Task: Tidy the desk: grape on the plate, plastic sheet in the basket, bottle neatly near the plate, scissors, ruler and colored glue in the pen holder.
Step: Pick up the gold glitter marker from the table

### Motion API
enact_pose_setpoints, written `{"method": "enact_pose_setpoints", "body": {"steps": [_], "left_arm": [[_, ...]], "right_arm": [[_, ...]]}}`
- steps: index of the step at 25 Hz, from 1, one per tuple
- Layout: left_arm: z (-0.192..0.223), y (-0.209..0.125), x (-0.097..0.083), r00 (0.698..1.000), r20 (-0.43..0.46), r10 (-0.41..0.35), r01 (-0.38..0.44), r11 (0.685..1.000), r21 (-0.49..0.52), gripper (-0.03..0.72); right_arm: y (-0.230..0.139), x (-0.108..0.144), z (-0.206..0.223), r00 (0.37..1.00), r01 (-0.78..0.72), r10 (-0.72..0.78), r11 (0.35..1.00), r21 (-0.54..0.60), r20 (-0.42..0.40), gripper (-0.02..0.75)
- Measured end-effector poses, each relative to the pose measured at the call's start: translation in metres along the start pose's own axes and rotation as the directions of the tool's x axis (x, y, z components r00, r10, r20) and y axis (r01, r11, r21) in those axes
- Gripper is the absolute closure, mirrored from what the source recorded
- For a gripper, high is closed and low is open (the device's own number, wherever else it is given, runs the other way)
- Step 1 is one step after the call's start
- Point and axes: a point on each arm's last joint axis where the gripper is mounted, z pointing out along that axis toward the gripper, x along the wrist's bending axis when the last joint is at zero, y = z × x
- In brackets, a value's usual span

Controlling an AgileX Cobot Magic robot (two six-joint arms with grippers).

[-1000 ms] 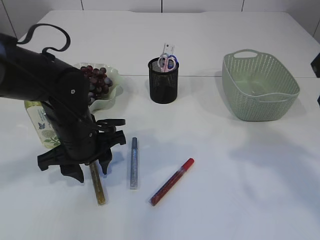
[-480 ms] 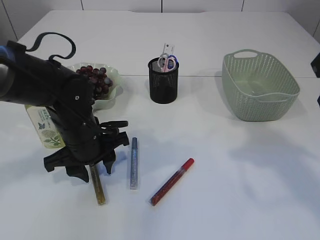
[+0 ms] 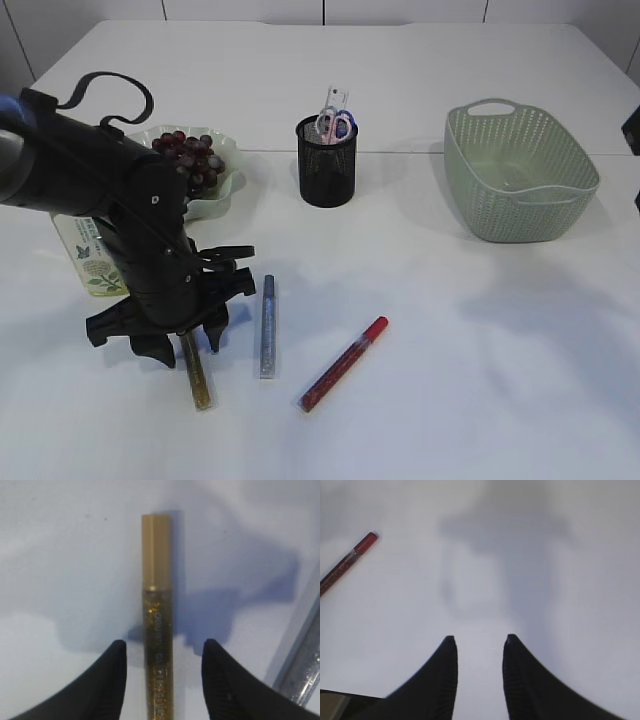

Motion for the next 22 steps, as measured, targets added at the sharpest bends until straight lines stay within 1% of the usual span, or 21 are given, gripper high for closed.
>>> {"method": "enact_pose_setpoints", "body": {"steps": [12, 18, 22], "left_arm": [[0.0056, -0.0007, 0.0005, 1.000, -0.012, 0.020, -0.020, 1.000, 0.009, 0.347], [0.0056, -0.0006, 0.0004, 1.000, -0.011, 0.028, -0.027, 1.000, 0.008, 0.393], [0.0056, -0.0006, 0.0004, 0.999, -0.011, 0.036, -0.036, 0.999, 0.008, 0.400]], "right_arm": [[0.0000, 0.0000, 0.0000, 1.000, 0.000, 0.000, 1.000, 0.000, 0.000, 0.477], [0.0000, 0.0000, 0.0000, 1.000, 0.000, 0.000, 1.000, 0.000, 0.000, 0.477], [0.0000, 0.0000, 0.0000, 1.000, 0.000, 0.000, 1.000, 0.000, 0.000, 0.477]]}}
